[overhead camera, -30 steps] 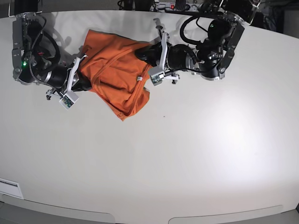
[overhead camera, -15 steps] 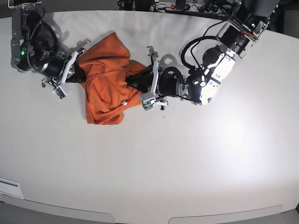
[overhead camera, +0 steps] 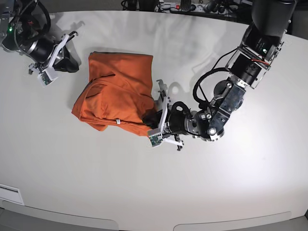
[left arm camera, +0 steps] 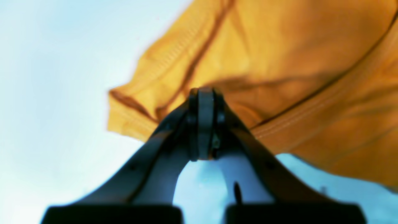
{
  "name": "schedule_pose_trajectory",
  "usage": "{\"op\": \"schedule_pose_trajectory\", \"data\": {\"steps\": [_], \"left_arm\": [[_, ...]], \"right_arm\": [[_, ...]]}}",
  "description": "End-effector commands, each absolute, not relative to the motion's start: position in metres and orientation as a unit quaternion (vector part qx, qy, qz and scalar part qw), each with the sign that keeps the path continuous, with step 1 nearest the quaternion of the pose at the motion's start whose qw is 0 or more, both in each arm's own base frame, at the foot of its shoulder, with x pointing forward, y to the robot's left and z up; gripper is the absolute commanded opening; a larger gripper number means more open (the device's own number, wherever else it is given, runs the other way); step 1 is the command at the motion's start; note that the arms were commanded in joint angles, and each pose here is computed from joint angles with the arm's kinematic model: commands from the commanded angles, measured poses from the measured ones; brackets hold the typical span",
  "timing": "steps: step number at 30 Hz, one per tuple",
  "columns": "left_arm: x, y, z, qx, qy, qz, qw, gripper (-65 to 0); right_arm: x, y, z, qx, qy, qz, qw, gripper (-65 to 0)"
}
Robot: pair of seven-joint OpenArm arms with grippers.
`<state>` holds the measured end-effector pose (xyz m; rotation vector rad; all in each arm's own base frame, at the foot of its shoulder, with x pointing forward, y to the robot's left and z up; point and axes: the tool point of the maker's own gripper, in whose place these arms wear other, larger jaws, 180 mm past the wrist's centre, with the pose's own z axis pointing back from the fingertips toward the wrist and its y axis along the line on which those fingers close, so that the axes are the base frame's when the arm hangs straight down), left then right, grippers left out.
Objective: Fold the T-shirt properly
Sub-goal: 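Grasp the bundle's edge with the left gripper and tuck it under, then press the right gripper against the bundle's side to square it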
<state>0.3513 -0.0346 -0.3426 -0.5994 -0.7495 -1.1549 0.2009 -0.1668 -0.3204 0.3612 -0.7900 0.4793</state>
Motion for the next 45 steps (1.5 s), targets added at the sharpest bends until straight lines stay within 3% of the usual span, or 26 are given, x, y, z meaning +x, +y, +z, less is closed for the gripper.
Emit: {"op": "schedule_pose_trajectory", "data": {"steps": [1, 7, 11, 14, 18, 30, 42, 45], "left_arm": [[0.36, -0.044, -0.313, -0.291, -0.369, -0.52, 0.713, -65.0], [0.334, -0.042, -0.277, -0.348, -0.312, -0.518, 0.717, -65.0], [0.319, -0.029, -0.228, -0.417, -0.306, -0.506, 0.69, -65.0], [0.314, -0.007, -0.195, -0.494, -0.326, -0.46, 0.662, -65.0], [0.318, 0.019, -0.203, -0.501, -0.349, -0.404, 0.681, -65.0], [0.296, 0.041, -0.242, -0.522, -0.331, -0.33, 0.714, -65.0], [0.295, 0.045, -0.245, -0.517, -0.328, -0.329, 0.719, -65.0], [0.294, 0.045, -0.246, -0.518, -0.328, -0.328, 0.719, -65.0]], "right_arm": [[0.21, -0.164, -0.301, 0.177, -0.418, 0.229, 0.861, -65.0], [0.243, -0.165, -0.273, 0.167, -0.478, 0.223, 0.833, -65.0], [0.271, -0.167, -0.25, 0.157, -0.518, 0.228, 0.81, -46.3], [0.287, -0.167, -0.243, 0.146, -0.529, 0.234, 0.803, -40.7], [0.305, -0.171, -0.261, 0.154, -0.51, 0.223, 0.817, -40.7], [0.33, -0.181, -0.328, 0.18, -0.417, 0.205, 0.867, -40.7], [0.32, -0.175, -0.329, 0.212, -0.398, 0.202, 0.869, -40.8], [0.32, -0.175, -0.33, 0.213, -0.398, 0.202, 0.869, -46.2]]}}
